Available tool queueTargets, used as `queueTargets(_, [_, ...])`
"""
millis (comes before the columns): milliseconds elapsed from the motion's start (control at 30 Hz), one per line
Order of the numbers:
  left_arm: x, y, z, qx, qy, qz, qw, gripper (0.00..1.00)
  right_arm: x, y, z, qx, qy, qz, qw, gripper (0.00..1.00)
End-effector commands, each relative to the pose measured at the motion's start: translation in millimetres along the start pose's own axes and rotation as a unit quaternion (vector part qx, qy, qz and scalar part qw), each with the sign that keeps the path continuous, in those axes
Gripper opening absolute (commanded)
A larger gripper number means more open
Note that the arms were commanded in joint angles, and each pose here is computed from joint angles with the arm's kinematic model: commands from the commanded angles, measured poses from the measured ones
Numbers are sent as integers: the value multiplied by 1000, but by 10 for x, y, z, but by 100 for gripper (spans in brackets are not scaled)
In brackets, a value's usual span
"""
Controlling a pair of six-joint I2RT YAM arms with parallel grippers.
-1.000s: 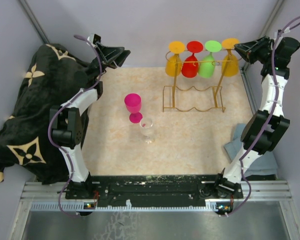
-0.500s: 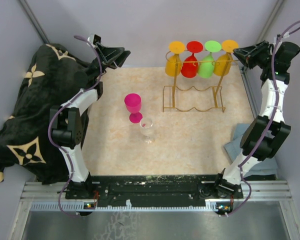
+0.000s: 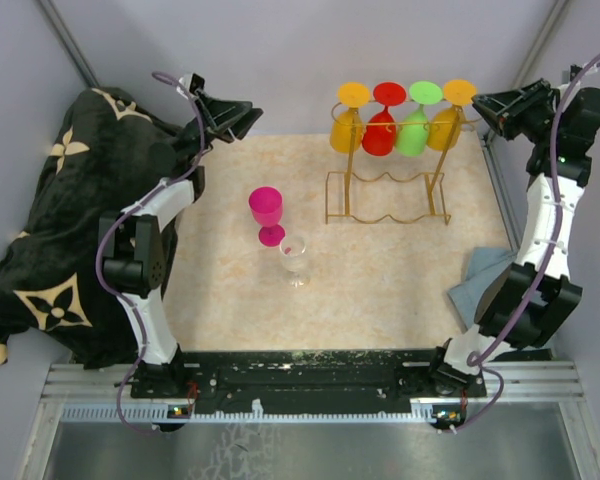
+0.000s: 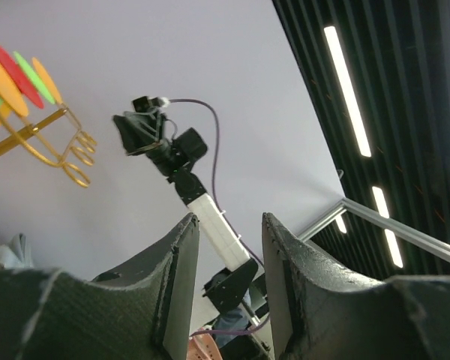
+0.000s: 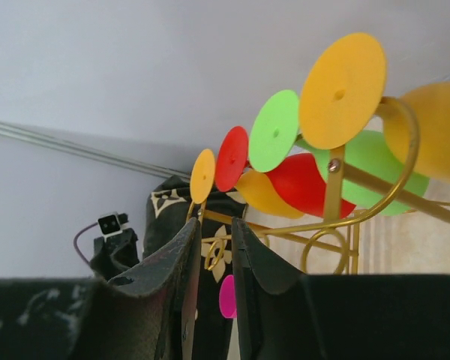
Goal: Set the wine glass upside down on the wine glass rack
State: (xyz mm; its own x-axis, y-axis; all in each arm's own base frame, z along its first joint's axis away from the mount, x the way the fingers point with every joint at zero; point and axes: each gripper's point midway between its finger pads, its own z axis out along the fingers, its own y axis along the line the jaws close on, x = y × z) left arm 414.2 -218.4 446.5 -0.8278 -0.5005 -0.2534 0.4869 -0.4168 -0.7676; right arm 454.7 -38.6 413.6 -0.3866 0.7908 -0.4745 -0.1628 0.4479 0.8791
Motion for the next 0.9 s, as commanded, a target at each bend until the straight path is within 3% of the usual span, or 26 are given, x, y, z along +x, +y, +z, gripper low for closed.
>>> queueTargets(0, [49, 15, -82, -49, 28, 51, 997, 45, 29, 539, -266, -46, -21, -49, 998, 24])
queueTargets(167, [-25, 421, -309, -181, 30, 71, 981, 45, 92, 846, -442, -73, -34, -69, 994, 25])
queueTargets(267, [-84, 639, -434, -280, 32, 102, 954, 45, 127, 1020, -523, -98, -38, -85, 991, 25])
queueTargets(400, [-216, 811, -687, -408, 41, 195, 891, 47, 147, 1140, -570, -116, -39, -90, 988, 25])
queueTargets(600, [-164, 1006, -1100, -510, 63, 226, 828, 48, 260, 1244, -568, -132, -32, -94, 986, 26])
queueTargets(867, [-42, 1312, -1533, -633, 111, 283, 712, 49, 418, 1235, -518, -133, -16, -94, 987, 26])
